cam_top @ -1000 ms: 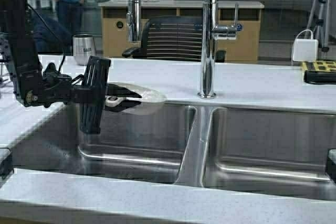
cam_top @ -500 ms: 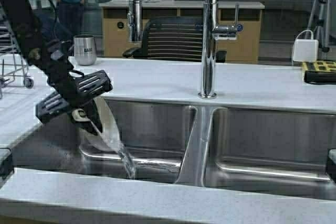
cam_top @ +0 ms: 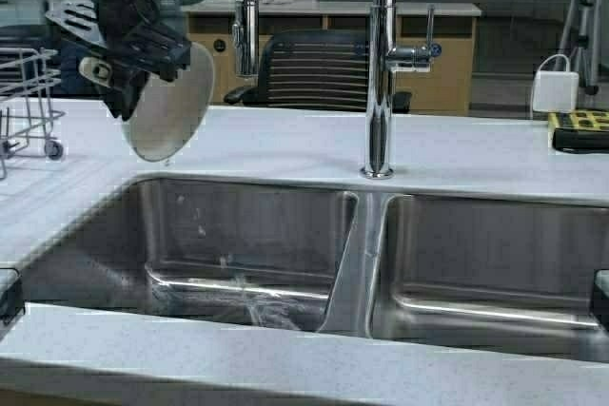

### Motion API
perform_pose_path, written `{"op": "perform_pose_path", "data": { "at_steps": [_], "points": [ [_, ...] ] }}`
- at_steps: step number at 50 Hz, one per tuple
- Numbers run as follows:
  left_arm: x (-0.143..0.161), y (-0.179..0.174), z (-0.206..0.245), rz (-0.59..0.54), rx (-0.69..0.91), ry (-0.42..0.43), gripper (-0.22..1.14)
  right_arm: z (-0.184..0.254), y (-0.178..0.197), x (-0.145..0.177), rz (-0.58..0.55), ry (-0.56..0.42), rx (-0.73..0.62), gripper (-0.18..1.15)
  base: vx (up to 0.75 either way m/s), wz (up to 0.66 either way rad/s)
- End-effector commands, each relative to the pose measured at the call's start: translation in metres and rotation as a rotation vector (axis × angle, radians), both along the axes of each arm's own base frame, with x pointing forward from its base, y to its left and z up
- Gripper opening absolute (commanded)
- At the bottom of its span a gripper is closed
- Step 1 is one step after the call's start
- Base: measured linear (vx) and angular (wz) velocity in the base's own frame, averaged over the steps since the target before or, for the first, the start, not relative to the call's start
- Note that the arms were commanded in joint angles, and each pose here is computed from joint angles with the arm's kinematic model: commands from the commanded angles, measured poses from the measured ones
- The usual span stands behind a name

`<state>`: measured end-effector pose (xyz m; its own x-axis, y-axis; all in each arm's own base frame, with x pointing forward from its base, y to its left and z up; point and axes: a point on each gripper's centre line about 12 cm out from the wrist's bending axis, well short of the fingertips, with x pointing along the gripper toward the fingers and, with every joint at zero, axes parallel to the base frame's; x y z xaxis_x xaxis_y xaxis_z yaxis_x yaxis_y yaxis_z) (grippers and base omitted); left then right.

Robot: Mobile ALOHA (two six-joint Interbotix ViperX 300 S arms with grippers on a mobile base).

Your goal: Wash the pan

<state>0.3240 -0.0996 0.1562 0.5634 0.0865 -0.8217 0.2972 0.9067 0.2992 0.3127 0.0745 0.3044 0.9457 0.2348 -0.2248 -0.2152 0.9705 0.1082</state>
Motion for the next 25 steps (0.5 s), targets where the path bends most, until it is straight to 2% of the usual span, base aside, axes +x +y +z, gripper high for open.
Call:
{"op": "perform_pose_path", "data": {
  "at_steps": [1,9,13,25],
  "points": [
    [-0.007,-0.001,0.005,-0.033,0.02,-0.005,0.03,0.01,0.0,-0.001,0.001,-0.035,0.018,0.07,0.0,0.0],
    [-0.013,-0.002,-0.058,-0.109,0.15,0.176,0.03,0.006,0.001,0.0,0.001,-0.024,0.017,0.07,0.0,0.0],
    [-0.015,-0.007,-0.069,-0.124,0.224,0.232,0.03,0.006,0.0,0.0,0.0,-0.024,0.016,0.07,0.0,0.0],
    [-0.005,-0.012,-0.03,-0.139,0.232,0.115,0.03,0.005,0.001,0.0,0.001,-0.023,0.015,0.07,0.0,0.0]
  ]
}}
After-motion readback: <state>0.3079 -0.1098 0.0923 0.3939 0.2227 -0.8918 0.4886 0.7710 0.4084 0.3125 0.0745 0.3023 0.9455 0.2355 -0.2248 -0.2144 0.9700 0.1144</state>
